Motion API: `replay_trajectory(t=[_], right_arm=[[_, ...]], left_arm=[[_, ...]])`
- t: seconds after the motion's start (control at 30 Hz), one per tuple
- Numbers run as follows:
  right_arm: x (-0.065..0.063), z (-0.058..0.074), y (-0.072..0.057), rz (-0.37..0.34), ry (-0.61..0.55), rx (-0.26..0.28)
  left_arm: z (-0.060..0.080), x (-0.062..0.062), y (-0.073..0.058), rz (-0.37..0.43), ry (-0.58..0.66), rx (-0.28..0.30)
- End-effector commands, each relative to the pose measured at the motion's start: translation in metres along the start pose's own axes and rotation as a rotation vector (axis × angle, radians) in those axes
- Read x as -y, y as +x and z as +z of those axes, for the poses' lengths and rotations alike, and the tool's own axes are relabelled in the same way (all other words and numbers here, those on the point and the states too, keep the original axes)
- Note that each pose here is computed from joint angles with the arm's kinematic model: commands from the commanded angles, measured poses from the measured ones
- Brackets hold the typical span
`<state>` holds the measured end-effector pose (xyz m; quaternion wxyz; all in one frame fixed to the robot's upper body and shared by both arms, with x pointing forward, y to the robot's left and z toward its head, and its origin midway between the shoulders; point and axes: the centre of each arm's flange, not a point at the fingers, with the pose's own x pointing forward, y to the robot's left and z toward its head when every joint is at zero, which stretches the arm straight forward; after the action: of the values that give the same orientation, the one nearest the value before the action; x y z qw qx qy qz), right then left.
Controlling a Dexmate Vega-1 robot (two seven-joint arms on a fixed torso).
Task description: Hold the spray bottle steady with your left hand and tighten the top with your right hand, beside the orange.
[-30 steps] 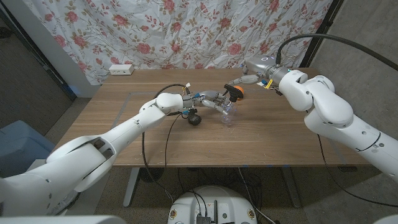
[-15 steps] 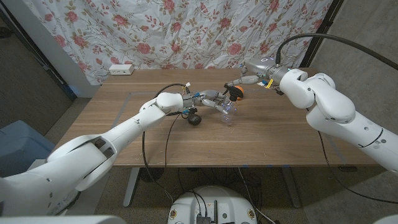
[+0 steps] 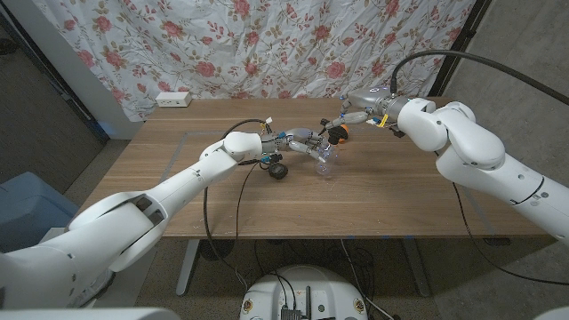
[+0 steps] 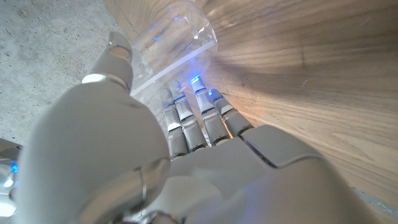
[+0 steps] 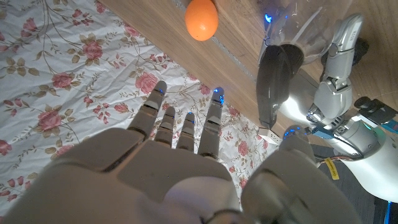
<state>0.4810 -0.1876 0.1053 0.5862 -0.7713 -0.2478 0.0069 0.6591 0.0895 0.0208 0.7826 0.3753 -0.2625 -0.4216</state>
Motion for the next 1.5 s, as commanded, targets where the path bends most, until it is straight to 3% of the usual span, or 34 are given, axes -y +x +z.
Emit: replay_trajectory(t=[0.03, 0.3, 1.5], right_arm=[[-0.005, 0.000, 0.005, 0.034, 0.022, 0.005], [-0.008, 0.002, 0.006, 0.042, 0.029, 0.006], [-0.015, 0.013, 0.002, -0.061, 0.062, -0.066]], left_arm=[[0.000, 0.001, 0.001, 0.001, -0.004, 0.001], [0.000, 0.003, 0.001, 0.000, -0.006, 0.002], [0.002, 0.009, -0.001, -0.004, -0.007, 0.004]])
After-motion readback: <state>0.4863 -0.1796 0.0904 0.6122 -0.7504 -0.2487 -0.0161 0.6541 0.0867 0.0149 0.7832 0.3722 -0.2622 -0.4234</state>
